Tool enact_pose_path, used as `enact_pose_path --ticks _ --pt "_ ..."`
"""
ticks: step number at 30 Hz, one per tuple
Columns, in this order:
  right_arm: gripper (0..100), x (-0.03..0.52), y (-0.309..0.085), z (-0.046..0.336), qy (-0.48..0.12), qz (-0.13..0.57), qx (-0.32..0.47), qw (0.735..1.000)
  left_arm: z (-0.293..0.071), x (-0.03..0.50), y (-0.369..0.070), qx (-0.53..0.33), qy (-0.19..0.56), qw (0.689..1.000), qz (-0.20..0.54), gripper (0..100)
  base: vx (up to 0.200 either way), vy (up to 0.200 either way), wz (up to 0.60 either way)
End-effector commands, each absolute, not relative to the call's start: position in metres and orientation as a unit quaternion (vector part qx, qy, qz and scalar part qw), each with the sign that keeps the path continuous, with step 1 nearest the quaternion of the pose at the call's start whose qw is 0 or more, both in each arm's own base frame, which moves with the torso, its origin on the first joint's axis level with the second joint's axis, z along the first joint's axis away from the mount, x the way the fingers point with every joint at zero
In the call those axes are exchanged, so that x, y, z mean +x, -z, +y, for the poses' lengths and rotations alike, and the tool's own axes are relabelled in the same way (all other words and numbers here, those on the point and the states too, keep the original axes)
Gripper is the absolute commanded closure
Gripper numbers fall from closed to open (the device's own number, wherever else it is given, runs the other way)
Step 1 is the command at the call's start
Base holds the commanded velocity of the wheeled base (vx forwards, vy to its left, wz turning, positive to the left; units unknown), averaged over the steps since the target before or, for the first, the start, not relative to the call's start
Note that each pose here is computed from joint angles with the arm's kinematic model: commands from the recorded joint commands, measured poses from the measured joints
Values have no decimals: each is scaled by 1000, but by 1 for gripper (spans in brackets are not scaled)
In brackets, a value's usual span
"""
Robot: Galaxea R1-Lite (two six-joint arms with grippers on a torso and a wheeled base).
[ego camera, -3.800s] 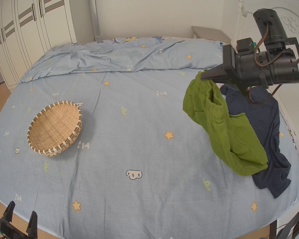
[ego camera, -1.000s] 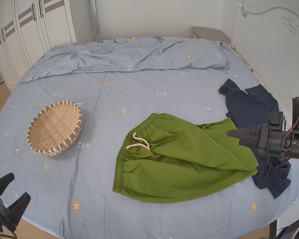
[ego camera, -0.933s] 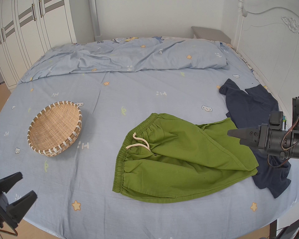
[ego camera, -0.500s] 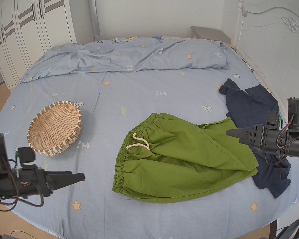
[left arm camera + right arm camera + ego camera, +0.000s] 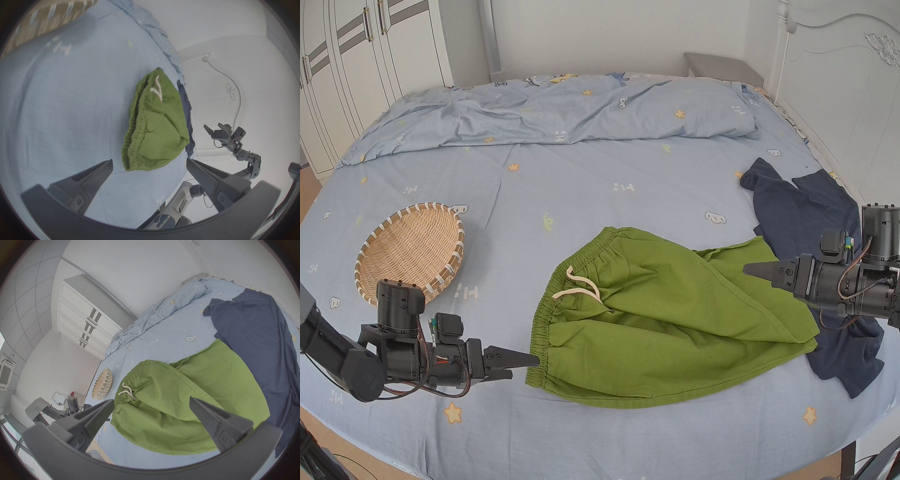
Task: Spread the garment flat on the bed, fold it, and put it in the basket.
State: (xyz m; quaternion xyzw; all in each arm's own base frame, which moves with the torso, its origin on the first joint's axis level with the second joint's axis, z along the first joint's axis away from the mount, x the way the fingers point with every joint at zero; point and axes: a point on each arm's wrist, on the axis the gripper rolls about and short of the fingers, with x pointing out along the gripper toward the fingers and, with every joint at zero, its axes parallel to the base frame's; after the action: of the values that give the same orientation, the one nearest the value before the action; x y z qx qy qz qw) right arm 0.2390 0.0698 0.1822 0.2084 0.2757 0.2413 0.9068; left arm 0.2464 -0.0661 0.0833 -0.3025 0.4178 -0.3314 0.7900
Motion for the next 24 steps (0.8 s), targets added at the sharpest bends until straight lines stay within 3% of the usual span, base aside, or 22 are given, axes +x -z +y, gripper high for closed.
enact_pose_path --ticks 1,20,21,24 --pt "0 242 -168 70 -237 289 209 904 -76 253 -61 -311 325 767 458 0 0 0 0" --pt "0 242 -168 70 -241 281 214 904 -90 273 -41 -343 335 763 433 0 0 0 0" --pt "0 242 -168 70 -241 281 214 904 -90 273 -40 -345 335 763 431 100 0 0 0" --pt "0 242 -168 70 -241 281 214 904 -90 275 -39 -348 335 764 428 100 0 0 0"
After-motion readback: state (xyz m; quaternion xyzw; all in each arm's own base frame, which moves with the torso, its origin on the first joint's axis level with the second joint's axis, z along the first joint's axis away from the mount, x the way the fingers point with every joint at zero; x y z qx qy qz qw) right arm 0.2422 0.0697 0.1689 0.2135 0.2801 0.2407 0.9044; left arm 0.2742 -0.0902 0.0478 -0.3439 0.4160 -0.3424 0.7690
